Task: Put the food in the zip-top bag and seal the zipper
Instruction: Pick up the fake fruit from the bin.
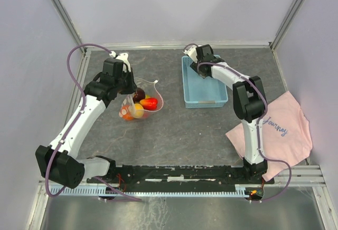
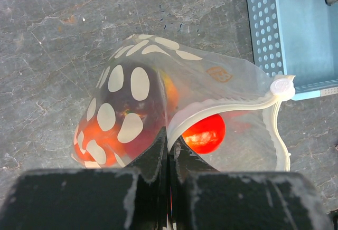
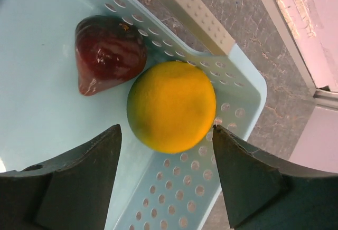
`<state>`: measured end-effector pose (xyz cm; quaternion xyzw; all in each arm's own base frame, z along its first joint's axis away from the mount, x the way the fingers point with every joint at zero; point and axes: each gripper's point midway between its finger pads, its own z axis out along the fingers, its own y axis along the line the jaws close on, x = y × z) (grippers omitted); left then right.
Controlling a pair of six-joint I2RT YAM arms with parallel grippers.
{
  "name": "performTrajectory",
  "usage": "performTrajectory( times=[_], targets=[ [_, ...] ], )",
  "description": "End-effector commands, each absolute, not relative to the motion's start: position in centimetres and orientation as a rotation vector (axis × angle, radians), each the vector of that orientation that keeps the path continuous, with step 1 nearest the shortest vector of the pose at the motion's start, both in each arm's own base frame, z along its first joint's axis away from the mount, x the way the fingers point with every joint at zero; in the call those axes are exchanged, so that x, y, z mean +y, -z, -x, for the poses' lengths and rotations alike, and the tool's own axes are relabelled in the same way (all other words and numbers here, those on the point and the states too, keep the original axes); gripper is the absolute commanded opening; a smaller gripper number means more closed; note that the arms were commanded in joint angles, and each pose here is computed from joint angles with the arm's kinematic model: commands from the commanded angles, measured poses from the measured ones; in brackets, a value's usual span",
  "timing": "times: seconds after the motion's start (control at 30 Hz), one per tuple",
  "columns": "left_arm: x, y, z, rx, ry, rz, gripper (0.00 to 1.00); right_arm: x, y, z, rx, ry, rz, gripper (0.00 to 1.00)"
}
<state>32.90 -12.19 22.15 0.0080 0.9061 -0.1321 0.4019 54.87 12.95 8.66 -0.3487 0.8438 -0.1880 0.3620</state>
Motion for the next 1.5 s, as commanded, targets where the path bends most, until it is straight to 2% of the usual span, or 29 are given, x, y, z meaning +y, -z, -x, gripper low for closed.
performTrajectory(
  times=[0.0,0.3,0.47,0.73,1.13,1.47],
  targets=[
    [-12.4,-23.4,-33.8,2.238,0.345,-0.045,0.03,12.0,-9.7,-57.3,2.094,0.647,0.937,0.78],
    [-12.5,-23.2,-33.9,2.246,0.347,-0.047,0.03,11.1,-6.1,-57.7,2.103,0.750,1.005,0.76],
    [-12.4,-23.2,-33.9,2.244,0.339,-0.045,0.03,11.2,-5.4,-57.4,2.130,0.734,1.012,0.65],
    [-12.4,-23.4,-33.8,2.240,0.347,-0.047,0.03,12.7,-10.3,-55.5,2.114,0.542,0.902,0.52],
    [-12.6,-23.4,-33.8,2.239,0.357,-0.052,0.03,14.4,-16.5,-49.9,2.188,0.252,0.638,0.49],
    [-12.7,-23.5,-33.7,2.239,0.368,-0.057,0.03,18.6,-18.5,-43.1,2.274,-0.185,0.435,0.45]
  ],
)
